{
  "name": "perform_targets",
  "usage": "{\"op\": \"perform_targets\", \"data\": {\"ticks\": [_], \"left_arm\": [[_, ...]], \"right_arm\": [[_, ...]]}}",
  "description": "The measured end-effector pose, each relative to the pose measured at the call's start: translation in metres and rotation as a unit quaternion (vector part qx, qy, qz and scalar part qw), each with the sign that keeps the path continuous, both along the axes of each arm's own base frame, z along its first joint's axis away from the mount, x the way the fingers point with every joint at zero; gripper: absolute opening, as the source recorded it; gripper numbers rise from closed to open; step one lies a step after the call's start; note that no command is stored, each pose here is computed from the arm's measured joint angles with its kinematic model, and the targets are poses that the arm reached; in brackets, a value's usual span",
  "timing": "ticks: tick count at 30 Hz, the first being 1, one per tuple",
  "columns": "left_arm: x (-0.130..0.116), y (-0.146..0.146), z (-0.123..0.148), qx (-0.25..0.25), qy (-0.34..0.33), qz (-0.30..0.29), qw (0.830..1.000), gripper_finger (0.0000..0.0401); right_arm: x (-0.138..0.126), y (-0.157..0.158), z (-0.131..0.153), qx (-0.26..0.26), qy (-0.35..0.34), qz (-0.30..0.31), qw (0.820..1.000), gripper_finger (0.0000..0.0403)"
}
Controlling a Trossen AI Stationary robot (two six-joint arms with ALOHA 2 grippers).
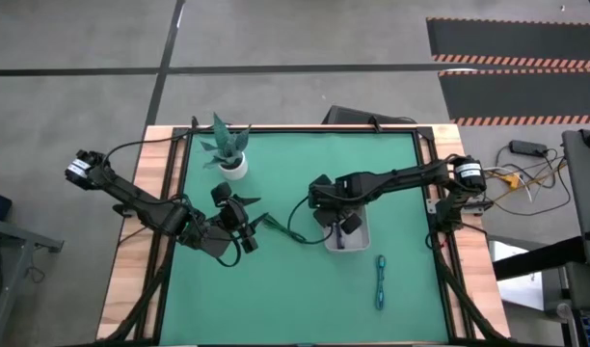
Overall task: Pick and place USB-C Cables
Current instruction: Put the green charger cable into the gray bin
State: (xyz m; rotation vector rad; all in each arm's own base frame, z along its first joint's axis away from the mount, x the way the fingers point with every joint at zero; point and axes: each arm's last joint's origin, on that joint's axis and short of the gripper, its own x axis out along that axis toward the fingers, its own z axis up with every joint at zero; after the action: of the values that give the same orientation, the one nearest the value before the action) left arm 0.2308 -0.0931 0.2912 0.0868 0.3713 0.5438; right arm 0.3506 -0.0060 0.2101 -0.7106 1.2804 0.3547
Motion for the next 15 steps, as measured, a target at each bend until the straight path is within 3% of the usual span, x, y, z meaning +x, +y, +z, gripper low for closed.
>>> {"op": "perform_targets", "data": {"ticks": [8, 15], "left_arm": [[0.000, 0.000, 0.000, 0.000, 0.000, 0.000, 1.000, 0.0187], [0.000, 0.000, -0.001, 0.001, 0.001, 0.000, 1.000, 0.0187]], "right_arm": [[0.002, 0.000, 0.025, 0.002, -0.002, -0.090, 0.996, 0.0121], [-0.001, 0.008, 0.051, 0.048, 0.001, -0.220, 0.974, 0.0081]]}}
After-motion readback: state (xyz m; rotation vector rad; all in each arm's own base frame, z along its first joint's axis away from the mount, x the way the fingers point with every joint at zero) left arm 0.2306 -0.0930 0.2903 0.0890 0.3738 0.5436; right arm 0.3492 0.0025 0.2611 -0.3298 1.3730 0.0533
